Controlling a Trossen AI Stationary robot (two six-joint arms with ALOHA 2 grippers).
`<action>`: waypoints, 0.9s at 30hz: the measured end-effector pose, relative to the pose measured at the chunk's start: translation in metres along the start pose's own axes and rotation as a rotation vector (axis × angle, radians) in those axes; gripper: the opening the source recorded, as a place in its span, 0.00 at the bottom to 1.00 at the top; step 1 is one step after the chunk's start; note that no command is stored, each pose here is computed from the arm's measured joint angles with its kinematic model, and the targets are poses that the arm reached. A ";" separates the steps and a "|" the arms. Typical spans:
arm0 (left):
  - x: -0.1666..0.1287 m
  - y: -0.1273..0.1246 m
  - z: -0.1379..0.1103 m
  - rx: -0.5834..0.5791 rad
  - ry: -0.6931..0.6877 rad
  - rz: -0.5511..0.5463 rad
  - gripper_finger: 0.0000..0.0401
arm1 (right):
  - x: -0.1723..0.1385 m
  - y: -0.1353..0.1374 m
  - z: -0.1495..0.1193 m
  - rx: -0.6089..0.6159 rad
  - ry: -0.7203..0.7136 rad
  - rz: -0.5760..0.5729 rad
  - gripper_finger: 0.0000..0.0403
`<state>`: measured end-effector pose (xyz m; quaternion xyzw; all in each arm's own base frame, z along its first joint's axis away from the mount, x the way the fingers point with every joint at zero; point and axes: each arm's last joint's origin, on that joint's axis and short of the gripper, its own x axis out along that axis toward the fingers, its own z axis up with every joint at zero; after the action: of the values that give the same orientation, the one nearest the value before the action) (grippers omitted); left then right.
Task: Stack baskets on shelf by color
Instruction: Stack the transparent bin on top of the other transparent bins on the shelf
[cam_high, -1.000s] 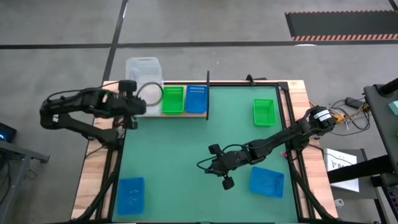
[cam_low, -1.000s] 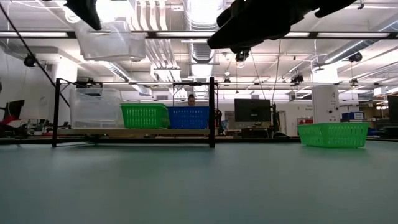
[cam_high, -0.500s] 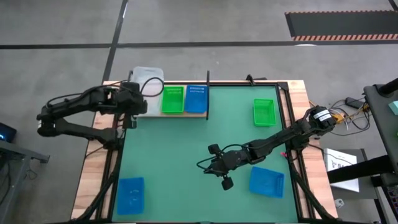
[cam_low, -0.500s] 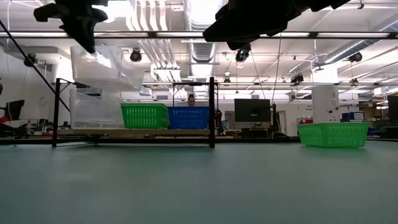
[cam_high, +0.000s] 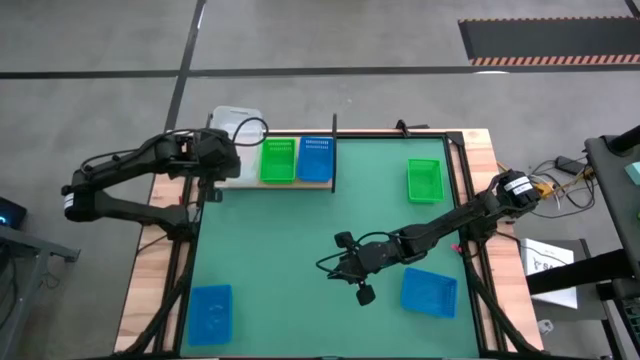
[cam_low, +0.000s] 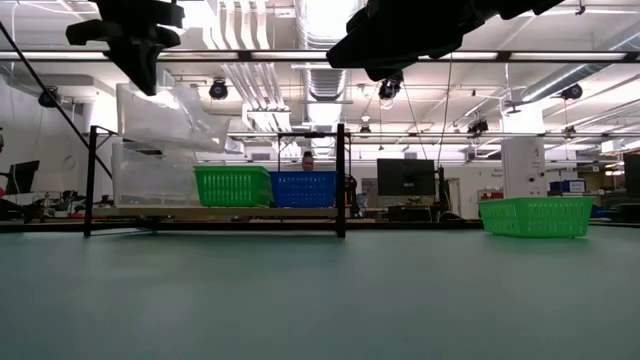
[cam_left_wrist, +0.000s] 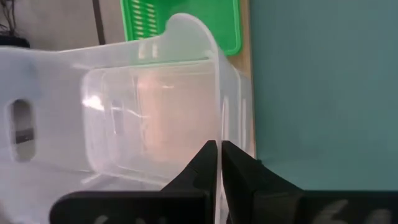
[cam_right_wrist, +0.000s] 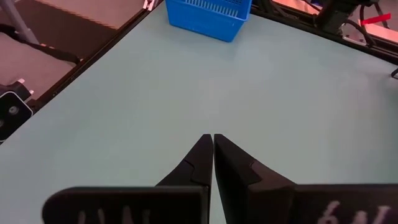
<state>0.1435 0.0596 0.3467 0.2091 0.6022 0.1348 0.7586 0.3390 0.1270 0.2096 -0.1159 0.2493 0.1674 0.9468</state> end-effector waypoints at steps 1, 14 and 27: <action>0.001 0.001 0.000 0.000 0.004 0.000 0.00 | 0.000 0.000 0.000 0.000 0.000 0.000 0.02; 0.012 0.007 0.004 -0.006 0.060 -0.012 0.00 | 0.000 0.000 -0.001 0.000 0.002 0.001 0.02; 0.014 0.010 0.005 0.004 0.057 0.005 0.00 | 0.000 0.000 -0.001 0.016 0.007 0.005 0.02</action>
<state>0.1521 0.0735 0.3405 0.2081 0.6234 0.1416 0.7403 0.3385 0.1270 0.2085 -0.1082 0.2543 0.1675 0.9464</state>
